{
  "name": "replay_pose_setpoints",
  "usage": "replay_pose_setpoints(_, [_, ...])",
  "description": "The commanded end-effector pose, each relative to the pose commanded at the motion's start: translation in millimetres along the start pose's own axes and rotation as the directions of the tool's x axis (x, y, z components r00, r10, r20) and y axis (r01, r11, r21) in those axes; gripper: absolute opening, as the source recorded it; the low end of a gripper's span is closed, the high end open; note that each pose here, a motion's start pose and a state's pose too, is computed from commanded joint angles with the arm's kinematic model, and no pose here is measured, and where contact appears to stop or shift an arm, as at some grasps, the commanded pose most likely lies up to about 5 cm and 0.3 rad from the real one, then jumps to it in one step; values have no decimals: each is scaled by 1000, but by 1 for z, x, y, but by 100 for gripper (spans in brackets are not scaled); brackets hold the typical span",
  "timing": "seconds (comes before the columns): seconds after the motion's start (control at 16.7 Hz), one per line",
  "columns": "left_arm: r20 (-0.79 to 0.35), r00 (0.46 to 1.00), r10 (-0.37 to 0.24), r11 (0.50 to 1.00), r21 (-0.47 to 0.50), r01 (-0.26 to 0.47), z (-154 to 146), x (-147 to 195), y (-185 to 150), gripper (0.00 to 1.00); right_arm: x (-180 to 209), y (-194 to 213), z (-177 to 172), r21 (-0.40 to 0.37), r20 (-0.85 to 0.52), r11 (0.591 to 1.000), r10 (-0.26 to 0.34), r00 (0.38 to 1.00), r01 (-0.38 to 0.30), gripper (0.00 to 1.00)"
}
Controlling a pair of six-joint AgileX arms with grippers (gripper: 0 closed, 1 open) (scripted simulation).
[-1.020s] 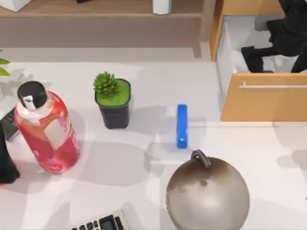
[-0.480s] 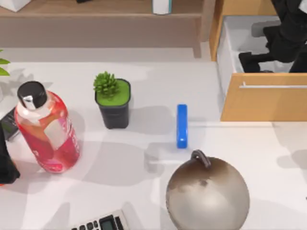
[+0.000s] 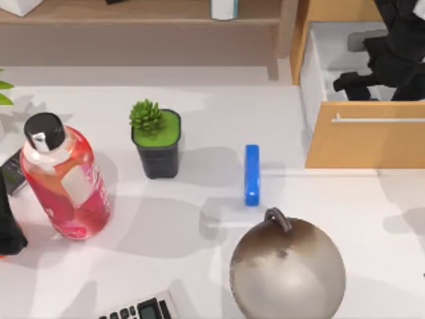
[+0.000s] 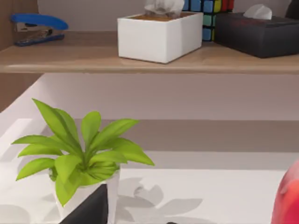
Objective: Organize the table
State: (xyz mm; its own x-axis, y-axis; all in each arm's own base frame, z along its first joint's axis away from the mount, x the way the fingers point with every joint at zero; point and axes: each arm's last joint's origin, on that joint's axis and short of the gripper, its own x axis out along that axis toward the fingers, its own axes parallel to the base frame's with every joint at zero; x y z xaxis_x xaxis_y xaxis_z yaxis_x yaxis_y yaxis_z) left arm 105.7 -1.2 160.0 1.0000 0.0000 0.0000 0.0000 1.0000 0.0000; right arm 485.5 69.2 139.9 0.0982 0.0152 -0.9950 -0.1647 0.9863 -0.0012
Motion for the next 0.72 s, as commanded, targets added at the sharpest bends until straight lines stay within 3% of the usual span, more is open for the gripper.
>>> replay_pose_setpoints(0.36, [0, 1000, 0, 1000, 0, 0, 0, 0, 0, 100, 0, 0, 0, 0, 0, 1000, 0, 1000, 0, 2])
replay_pose_setpoints(0.72, [0, 1000, 0, 1000, 0, 0, 0, 0, 0, 100, 0, 0, 0, 0, 0, 1000, 0, 1000, 0, 0])
